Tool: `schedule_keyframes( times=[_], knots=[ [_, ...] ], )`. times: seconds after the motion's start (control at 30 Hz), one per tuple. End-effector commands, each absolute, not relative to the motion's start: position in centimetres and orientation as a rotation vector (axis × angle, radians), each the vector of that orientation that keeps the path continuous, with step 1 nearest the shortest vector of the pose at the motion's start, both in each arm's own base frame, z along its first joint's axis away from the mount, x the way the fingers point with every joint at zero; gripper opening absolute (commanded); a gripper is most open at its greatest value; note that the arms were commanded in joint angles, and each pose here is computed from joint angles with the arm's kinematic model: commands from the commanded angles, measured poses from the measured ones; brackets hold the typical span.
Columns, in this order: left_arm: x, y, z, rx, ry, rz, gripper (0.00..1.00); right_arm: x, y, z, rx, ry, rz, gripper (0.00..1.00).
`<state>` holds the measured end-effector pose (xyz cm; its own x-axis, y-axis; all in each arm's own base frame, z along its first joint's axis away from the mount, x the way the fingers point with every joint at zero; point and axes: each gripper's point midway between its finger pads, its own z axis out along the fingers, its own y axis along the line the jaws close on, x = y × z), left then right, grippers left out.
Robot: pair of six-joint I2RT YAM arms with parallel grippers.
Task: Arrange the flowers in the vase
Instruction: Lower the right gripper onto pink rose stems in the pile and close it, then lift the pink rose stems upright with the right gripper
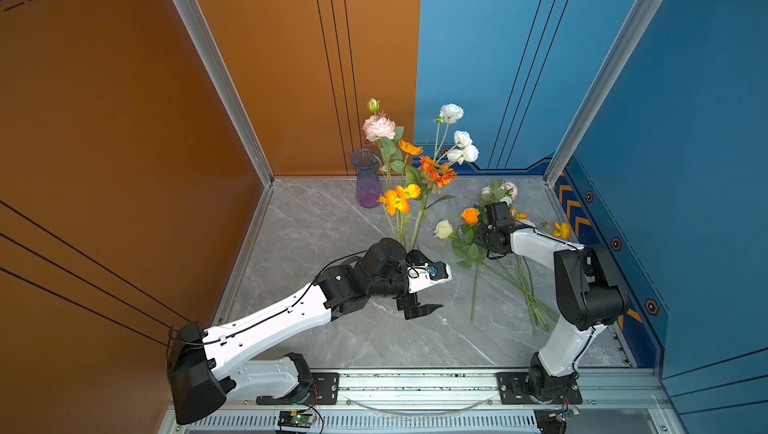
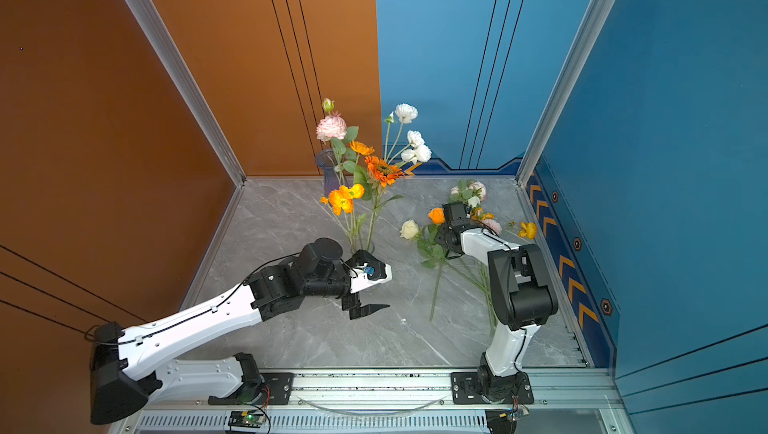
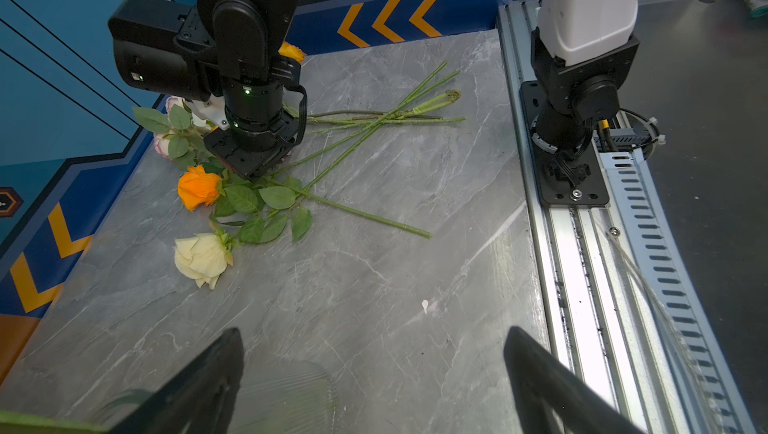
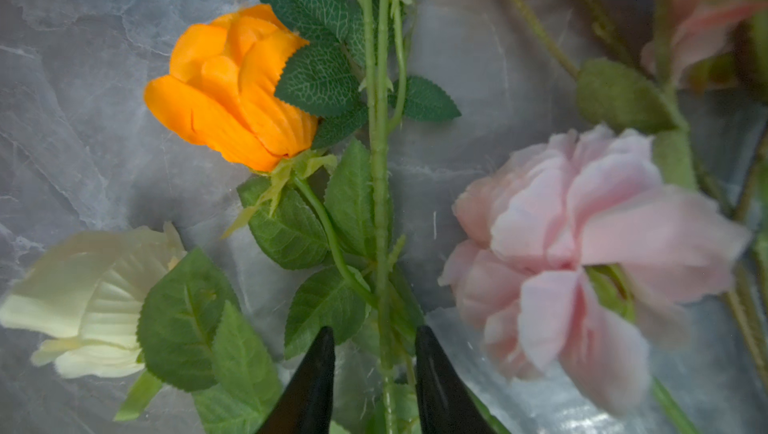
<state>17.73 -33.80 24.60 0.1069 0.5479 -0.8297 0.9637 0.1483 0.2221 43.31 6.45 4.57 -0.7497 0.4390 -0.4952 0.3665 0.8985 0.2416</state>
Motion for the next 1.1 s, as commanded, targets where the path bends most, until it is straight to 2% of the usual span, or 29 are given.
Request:
schedule_keyframes(
  times=[0.0, 0.07, 0.33, 0.6, 0.77, 1.0, 1.07],
  knots=[
    [17.7, -33.6, 24.6, 1.511, 1.546, -0.595, 0.98, 44.0, 5.9, 4.5, 0.618, 2.485, 0.13, 0.33],
    [17.6, -33.7, 24.6, 1.513, 1.543, -0.597, 0.98, 44.1, 5.9, 4.3, 0.618, 2.488, 0.124, 0.28],
    [17.7, -33.7, 24.5, 1.516, 1.546, -0.597, 0.98, 44.1, 6.1, 3.4, 0.612, 2.515, 0.106, 0.22],
    [17.6, -33.7, 24.3, 1.52, 1.549, -0.596, 0.98, 43.9, 6.4, 2.6, 0.598, 2.55, 0.086, 0.2],
    [17.7, -33.7, 24.2, 1.524, 1.551, -0.591, 0.98, 44.0, 6.4, 2.7, 0.592, 2.551, 0.088, 0.09],
    [17.7, -33.8, 24.1, 1.526, 1.555, -0.59, 0.98, 43.8, 6.2, 4.0, 0.572, 2.541, 0.068, 0.0],
    [17.7, -33.7, 24.2, 1.525, 1.553, -0.591, 0.98, 43.7, 6.1, 4.7, 0.561, 2.533, 0.066, 0.0]
  ],
)
